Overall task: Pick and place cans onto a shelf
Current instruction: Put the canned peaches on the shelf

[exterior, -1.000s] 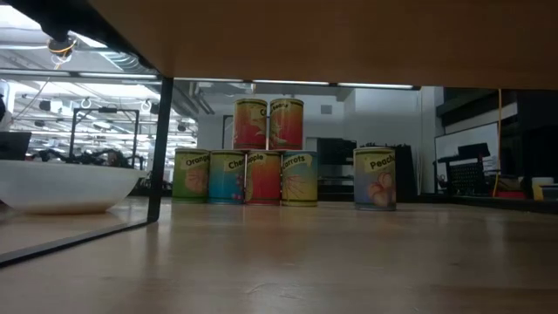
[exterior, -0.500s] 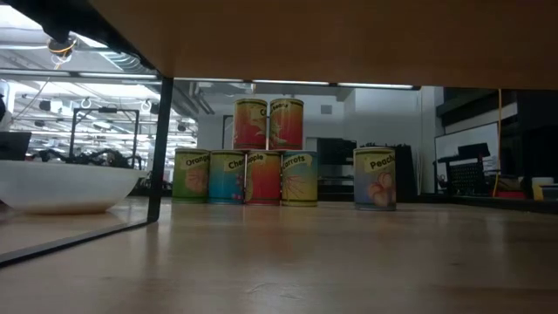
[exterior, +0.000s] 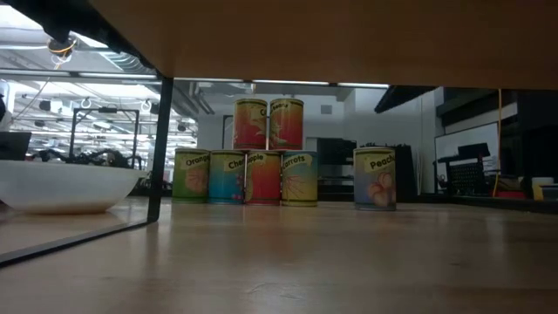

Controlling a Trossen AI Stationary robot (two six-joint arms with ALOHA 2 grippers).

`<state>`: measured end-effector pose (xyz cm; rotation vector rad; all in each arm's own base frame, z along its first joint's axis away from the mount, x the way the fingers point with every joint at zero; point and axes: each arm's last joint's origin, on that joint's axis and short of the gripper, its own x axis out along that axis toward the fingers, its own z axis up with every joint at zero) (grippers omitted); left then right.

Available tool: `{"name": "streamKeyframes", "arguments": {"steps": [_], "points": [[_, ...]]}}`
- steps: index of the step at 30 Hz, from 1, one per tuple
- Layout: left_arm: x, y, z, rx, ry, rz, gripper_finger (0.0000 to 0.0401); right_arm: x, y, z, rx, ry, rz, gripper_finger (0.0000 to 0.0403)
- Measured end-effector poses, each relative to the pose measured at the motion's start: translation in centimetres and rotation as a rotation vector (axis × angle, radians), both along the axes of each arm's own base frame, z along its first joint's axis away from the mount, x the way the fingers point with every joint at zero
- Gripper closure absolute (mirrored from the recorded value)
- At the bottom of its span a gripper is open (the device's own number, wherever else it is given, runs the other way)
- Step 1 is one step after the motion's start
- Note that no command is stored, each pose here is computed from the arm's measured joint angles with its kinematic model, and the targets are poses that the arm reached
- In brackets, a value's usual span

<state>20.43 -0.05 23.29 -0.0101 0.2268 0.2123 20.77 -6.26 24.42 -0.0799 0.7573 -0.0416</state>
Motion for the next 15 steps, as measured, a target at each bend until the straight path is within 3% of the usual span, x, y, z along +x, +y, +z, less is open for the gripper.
{"name": "streamKeyframes", "arguments": {"steps": [15], "points": [[0.0, 0.0, 0.0, 0.001, 0.001, -0.001, 0.0332, 1.8, -0.6, -3.1, 0.043, 0.141, -0.002, 0.0218]]}}
